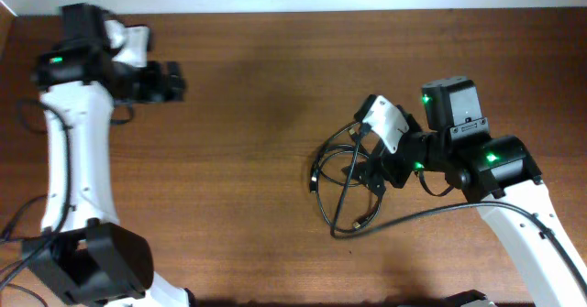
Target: Untangle cables
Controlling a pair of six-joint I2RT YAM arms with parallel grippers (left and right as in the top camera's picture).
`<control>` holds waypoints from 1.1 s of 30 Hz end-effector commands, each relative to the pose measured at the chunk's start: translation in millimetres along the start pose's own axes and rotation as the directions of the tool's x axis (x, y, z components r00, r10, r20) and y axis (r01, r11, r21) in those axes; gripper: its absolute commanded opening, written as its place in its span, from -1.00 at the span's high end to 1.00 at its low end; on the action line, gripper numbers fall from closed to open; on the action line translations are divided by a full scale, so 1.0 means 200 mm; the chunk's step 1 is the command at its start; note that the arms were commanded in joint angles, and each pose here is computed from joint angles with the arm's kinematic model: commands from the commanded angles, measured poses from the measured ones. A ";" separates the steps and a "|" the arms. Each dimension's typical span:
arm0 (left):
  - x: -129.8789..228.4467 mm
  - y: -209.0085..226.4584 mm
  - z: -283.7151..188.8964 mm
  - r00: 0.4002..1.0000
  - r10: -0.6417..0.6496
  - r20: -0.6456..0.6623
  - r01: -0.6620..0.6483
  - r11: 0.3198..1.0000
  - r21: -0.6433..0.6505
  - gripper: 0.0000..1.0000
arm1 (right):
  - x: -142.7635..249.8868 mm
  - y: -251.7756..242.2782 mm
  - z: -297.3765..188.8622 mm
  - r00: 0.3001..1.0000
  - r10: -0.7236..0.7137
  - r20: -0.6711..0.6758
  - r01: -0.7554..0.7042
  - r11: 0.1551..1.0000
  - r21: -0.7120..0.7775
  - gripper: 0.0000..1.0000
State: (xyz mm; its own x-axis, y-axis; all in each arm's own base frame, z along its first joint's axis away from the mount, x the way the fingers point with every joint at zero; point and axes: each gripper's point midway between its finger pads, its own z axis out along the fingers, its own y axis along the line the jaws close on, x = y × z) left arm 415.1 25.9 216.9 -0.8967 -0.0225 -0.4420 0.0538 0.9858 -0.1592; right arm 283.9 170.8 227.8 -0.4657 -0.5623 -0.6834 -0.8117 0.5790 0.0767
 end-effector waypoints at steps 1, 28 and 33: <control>0.03 -0.26 0.07 0.990 0.133 -0.039 -0.130 0.989 0.071 -0.98 | 0.15 -0.25 -0.08 0.967 0.235 -0.098 -0.190 0.922 0.337 -0.98; 0.65 -1.32 0.63 0.608 0.758 -0.235 -0.652 0.646 0.398 -0.98 | 0.95 -0.69 -0.13 0.331 0.943 0.021 -0.882 0.302 0.361 -0.98; 0.79 -1.38 0.74 0.549 0.785 -0.288 -0.656 0.618 0.434 -0.98 | 0.92 -0.66 -0.10 0.319 0.948 0.003 -0.904 0.303 0.303 -0.98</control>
State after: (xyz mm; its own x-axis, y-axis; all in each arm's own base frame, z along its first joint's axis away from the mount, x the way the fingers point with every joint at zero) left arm 333.3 -264.9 83.6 -0.6129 0.7736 -0.1608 0.7889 0.5877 -0.1798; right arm 299.8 -32.8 105.2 -0.9153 0.3649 -0.1707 0.2902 0.8911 0.3488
